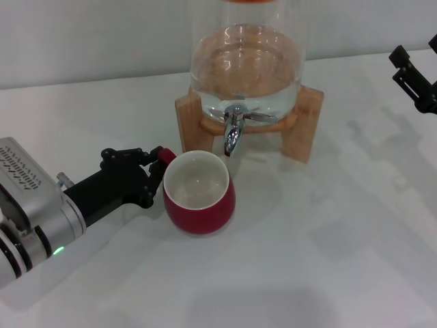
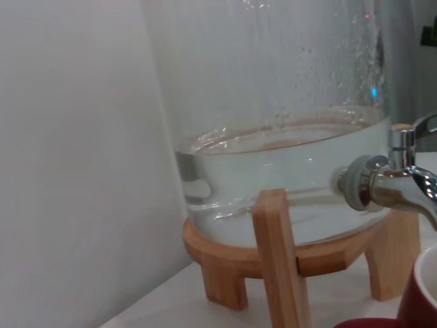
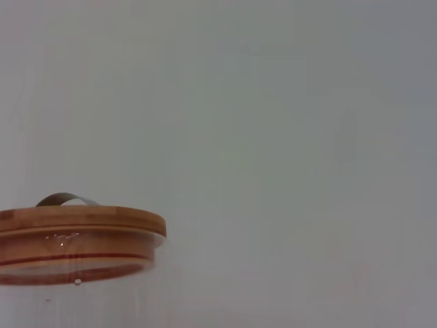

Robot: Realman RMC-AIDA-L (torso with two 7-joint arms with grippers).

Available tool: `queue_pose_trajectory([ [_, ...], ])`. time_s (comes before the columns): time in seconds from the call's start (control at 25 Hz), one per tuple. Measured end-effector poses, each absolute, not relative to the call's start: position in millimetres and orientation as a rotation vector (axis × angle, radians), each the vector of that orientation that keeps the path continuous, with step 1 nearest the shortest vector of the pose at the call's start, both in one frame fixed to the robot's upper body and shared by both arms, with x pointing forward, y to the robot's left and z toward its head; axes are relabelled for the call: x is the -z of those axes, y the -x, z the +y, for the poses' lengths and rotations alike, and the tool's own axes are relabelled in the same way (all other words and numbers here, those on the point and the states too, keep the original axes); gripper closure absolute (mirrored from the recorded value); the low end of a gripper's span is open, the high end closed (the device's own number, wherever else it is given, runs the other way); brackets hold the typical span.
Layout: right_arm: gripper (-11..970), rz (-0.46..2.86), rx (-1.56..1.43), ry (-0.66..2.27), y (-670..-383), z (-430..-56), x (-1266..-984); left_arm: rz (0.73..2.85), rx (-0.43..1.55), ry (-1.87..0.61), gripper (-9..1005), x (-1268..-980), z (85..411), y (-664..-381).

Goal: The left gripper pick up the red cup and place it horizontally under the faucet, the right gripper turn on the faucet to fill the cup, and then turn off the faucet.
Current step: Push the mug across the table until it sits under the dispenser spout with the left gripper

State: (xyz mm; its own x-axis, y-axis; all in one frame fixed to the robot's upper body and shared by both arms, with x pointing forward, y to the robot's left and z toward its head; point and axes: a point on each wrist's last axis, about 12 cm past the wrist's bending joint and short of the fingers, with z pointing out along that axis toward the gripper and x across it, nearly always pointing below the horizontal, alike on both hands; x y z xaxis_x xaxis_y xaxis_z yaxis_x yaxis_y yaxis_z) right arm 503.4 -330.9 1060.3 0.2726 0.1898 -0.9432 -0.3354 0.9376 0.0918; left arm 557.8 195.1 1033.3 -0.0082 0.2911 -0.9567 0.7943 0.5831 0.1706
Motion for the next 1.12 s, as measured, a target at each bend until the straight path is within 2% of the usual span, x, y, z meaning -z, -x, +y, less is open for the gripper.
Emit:
queue_pose_trajectory([
  [1.12,118,1.231,-0.369,0.148,-505.3,-328.3,-1063.1,1.645,0.537,-0.908,897,-1030.2,194.5,-559.1],
])
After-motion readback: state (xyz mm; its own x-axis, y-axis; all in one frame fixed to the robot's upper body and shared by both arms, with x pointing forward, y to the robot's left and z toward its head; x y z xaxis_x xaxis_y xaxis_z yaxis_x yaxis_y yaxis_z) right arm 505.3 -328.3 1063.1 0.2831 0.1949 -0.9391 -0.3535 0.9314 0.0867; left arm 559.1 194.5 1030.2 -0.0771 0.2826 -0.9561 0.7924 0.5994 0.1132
